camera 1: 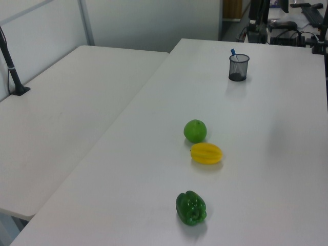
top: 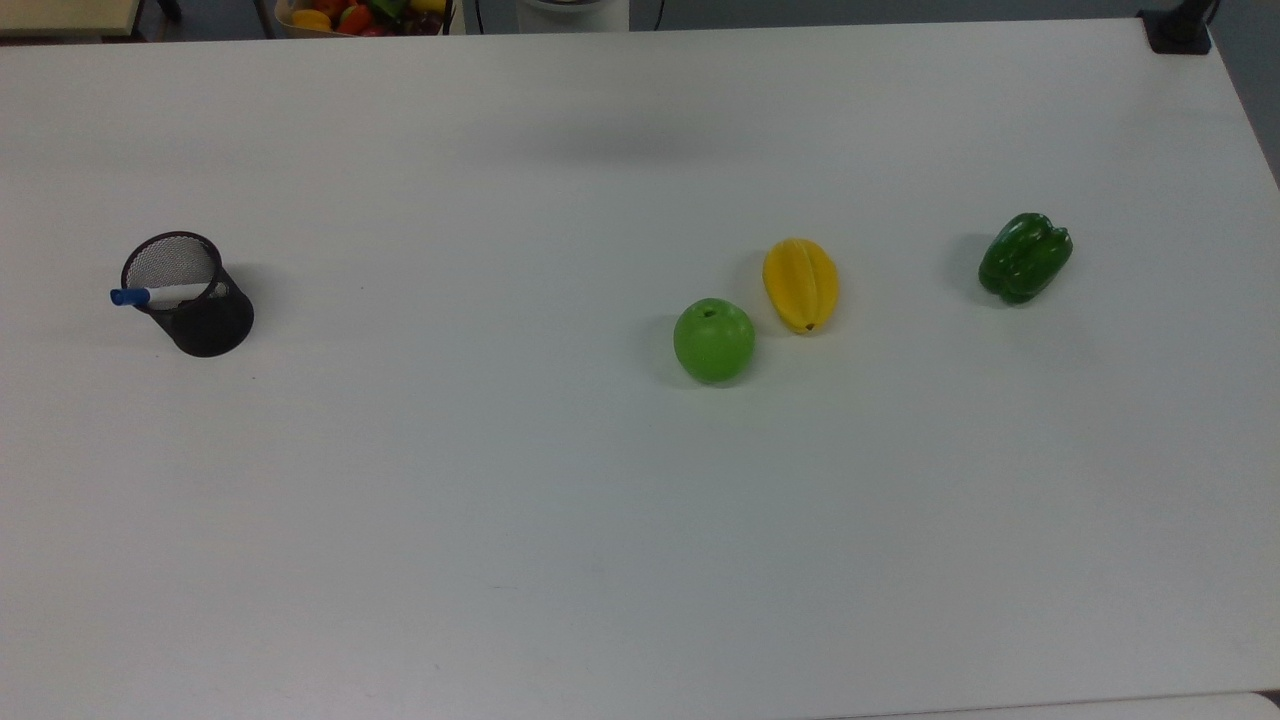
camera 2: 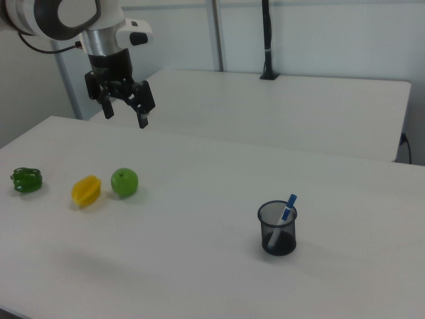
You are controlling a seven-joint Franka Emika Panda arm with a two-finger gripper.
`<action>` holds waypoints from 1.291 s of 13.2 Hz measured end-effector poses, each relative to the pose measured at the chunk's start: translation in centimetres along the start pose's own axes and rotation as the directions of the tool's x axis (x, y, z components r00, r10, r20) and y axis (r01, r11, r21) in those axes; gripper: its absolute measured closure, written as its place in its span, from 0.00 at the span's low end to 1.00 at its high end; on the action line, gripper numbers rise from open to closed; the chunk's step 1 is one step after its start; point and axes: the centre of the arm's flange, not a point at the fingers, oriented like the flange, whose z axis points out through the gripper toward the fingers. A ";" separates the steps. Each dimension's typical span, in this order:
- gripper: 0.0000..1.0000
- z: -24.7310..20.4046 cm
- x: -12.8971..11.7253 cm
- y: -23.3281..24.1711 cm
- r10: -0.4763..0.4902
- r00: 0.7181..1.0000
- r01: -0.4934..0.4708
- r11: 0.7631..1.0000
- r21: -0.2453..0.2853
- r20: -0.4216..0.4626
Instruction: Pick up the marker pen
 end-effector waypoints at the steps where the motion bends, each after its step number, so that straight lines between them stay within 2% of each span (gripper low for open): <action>1: 0.00 -0.1 0.0 0.3 -0.001 1.000 0.001 1.000 -0.001 -0.002; 3: 0.00 -0.3 0.0 1.1 0.006 1.000 -0.006 1.000 -0.003 -0.014; 6: 0.00 -1.0 0.7 1.9 0.017 0.996 -0.019 1.000 -0.014 -0.087; 11: 0.00 -1.2 2.1 4.6 0.034 0.981 -0.051 0.995 -0.085 -0.191; 13: 0.00 -0.9 2.8 7.9 0.069 0.968 -0.101 0.987 -0.122 -0.243; 15: 0.00 -0.2 3.3 10.5 0.150 0.947 -0.196 0.970 -0.140 -0.285; 17: 0.00 0.8 4.1 13.0 0.252 0.906 -0.313 0.939 -0.140 -0.340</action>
